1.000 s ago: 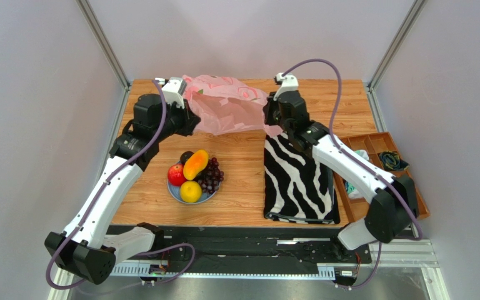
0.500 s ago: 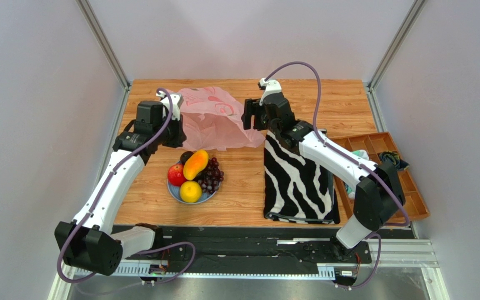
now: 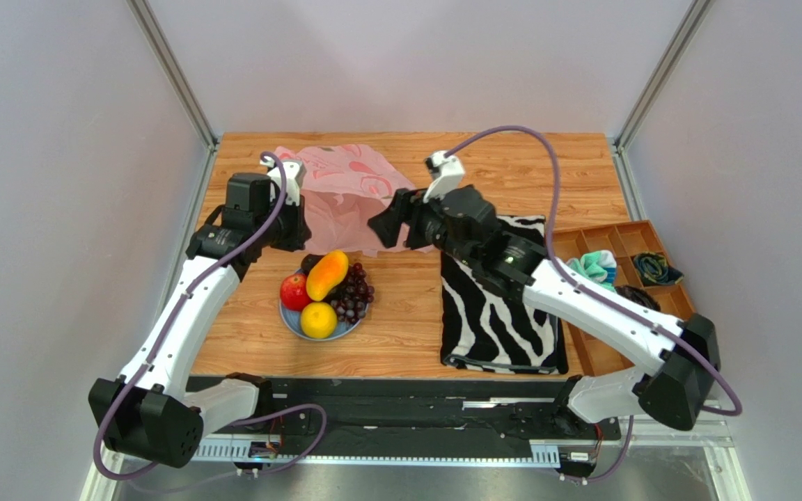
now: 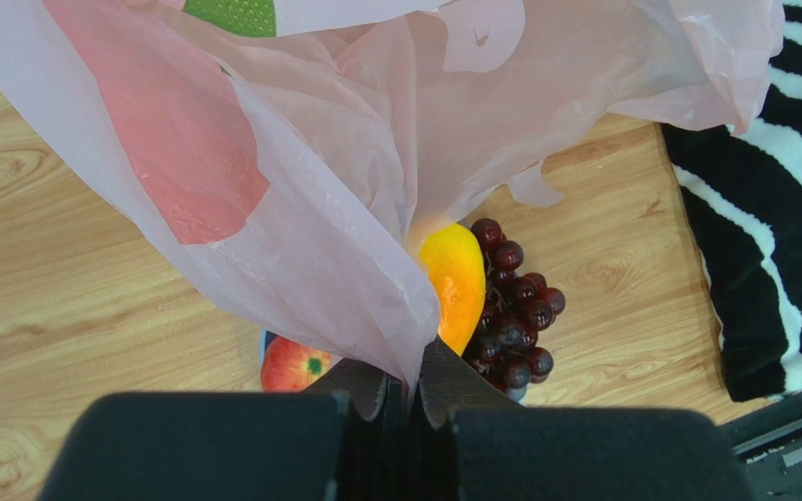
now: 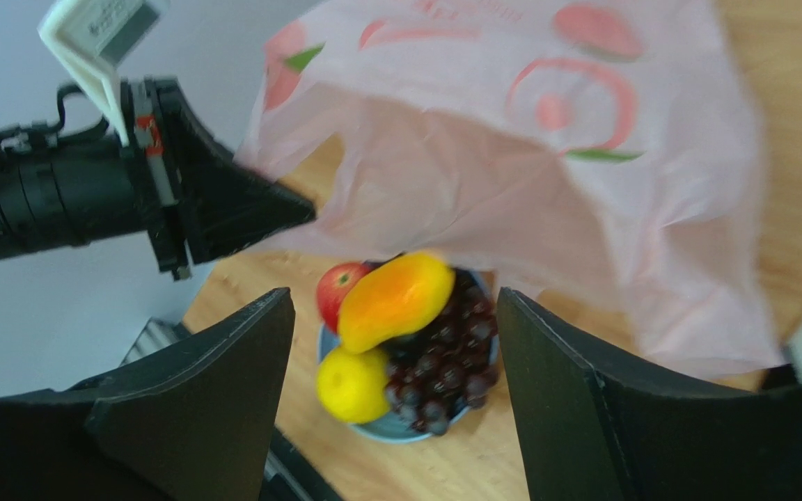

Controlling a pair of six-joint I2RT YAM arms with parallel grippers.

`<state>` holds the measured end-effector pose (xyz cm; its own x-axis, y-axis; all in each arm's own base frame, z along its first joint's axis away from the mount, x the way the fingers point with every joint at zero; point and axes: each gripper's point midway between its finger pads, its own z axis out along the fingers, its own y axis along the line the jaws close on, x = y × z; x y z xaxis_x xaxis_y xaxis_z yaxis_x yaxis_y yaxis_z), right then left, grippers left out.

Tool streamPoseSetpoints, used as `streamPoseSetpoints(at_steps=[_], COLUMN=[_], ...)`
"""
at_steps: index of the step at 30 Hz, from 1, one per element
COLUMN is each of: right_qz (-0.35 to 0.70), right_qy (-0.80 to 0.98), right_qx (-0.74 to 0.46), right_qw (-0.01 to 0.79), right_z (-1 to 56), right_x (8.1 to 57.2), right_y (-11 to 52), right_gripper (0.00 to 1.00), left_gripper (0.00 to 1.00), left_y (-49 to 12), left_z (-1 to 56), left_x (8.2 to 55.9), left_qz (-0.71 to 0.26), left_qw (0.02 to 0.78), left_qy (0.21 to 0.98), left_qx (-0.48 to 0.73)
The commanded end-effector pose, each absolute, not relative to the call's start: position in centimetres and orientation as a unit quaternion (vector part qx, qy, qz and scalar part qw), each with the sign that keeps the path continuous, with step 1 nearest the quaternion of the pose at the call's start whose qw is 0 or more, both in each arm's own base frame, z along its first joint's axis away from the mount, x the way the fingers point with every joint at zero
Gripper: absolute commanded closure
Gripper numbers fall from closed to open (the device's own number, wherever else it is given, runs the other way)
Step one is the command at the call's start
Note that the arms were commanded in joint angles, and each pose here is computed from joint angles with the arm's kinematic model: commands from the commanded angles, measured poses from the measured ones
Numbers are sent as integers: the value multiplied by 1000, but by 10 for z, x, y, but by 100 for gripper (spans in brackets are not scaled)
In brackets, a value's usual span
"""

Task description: Place the fruits into the plastic bag

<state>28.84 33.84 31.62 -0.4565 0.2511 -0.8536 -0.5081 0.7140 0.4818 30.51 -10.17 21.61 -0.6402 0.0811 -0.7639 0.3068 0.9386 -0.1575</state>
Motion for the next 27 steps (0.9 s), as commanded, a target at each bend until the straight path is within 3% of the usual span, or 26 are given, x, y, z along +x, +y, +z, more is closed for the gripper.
streamPoseSetpoints(at_steps=[1, 9, 27], right_qz=[431, 457, 441], right_qy=[800, 821, 842], right_qx=[-84, -95, -59], right_qw=[408, 328, 306], right_z=[271, 222, 172], right_x=[262, 252, 291], right_y=[394, 454, 469], right_gripper=[26, 27, 25], left_gripper=[100, 100, 100], left_y=[-103, -92, -92], left_z=[227, 228, 224], left_x=[304, 306, 306], left_qz=[-147, -118, -117], left_qw=[428, 434, 427], left_qy=[884, 887, 891], left_qx=[116, 106, 105])
